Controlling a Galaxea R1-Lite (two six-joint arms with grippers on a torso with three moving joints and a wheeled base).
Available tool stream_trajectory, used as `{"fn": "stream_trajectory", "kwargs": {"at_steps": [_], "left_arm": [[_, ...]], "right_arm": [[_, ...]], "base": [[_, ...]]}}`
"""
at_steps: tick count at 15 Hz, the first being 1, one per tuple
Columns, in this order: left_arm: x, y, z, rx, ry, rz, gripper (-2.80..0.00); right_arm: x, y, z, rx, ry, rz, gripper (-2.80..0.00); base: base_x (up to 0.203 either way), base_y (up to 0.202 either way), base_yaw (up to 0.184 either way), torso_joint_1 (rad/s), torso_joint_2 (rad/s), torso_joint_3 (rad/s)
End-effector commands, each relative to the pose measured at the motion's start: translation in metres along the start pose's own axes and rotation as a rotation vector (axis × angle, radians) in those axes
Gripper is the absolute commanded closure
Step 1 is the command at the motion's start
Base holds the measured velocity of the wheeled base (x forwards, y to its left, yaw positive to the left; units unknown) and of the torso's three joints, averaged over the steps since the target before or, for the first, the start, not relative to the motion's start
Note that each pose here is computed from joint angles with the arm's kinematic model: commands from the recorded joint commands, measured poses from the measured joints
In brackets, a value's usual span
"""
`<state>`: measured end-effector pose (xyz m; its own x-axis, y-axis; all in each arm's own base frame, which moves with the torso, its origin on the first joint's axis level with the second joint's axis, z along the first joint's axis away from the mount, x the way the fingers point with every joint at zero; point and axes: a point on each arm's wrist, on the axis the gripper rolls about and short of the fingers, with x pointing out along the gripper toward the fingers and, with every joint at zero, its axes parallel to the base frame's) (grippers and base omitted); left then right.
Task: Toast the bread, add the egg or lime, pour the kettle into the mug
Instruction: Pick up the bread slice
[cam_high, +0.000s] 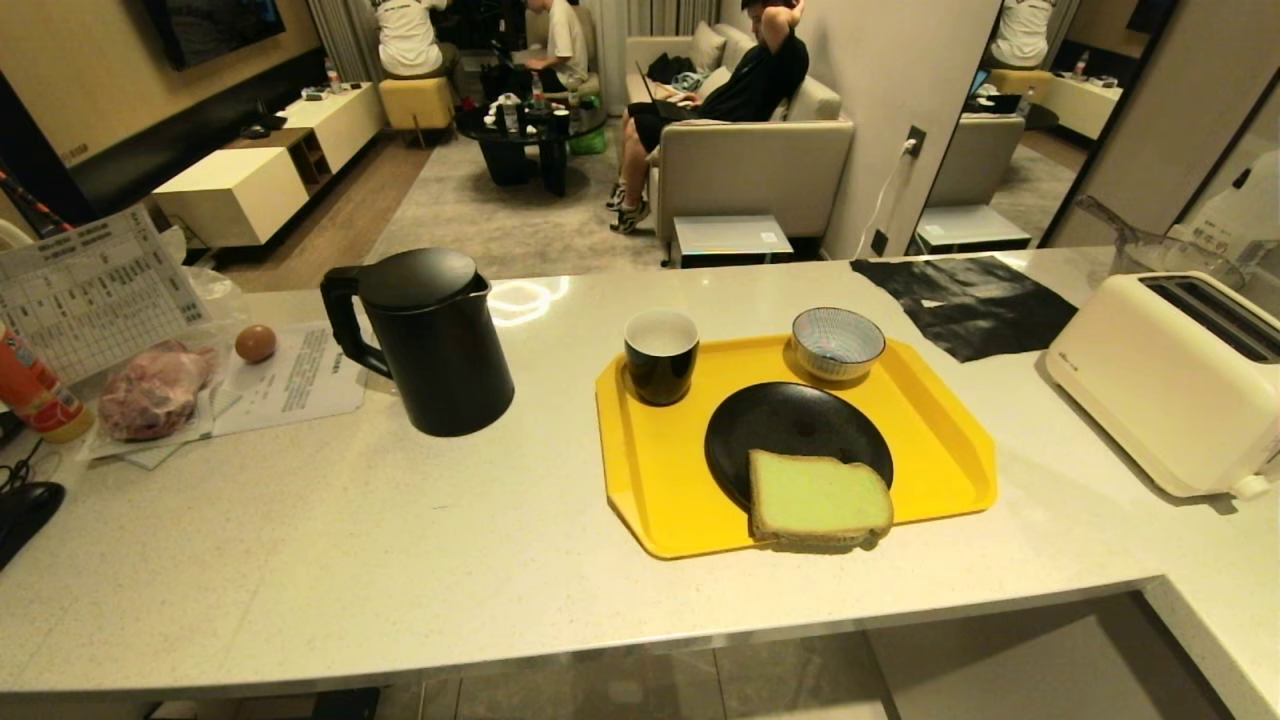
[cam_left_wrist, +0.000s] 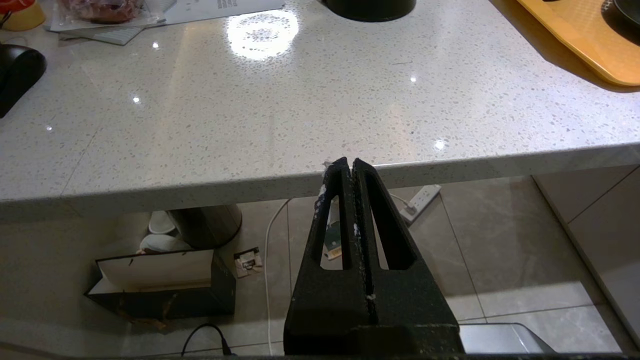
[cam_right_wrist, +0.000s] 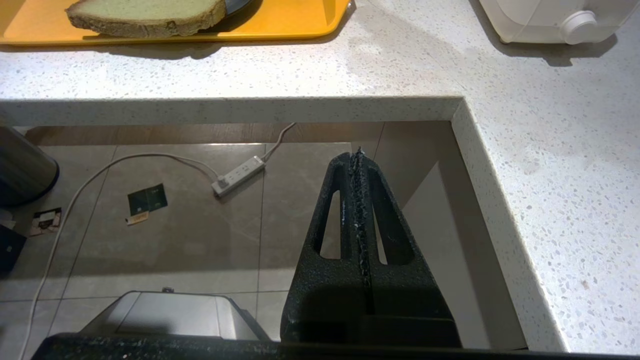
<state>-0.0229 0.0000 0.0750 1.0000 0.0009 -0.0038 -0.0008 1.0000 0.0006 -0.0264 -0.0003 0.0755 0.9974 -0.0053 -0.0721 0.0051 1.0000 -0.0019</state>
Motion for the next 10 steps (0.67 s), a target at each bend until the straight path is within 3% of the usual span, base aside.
{"fn": "stream_trajectory", "kwargs": {"at_steps": [1, 10], "left_arm": [[-0.0001, 0.0, 0.0, 0.001, -0.001, 0.001, 0.0], [-0.0001, 0.0, 0.0, 0.0, -0.001, 0.001, 0.0]], "right_arm": [[0.0, 0.0, 0.0001, 0.0, 0.002, 0.001, 0.0], [0.0, 0.0, 0.0001, 0.0, 0.002, 0.001, 0.0]], "base": [[0.0, 0.0, 0.0, 0.0, 0.0, 0.0], [0.0, 0.0, 0.0, 0.0, 0.0, 0.0]]}}
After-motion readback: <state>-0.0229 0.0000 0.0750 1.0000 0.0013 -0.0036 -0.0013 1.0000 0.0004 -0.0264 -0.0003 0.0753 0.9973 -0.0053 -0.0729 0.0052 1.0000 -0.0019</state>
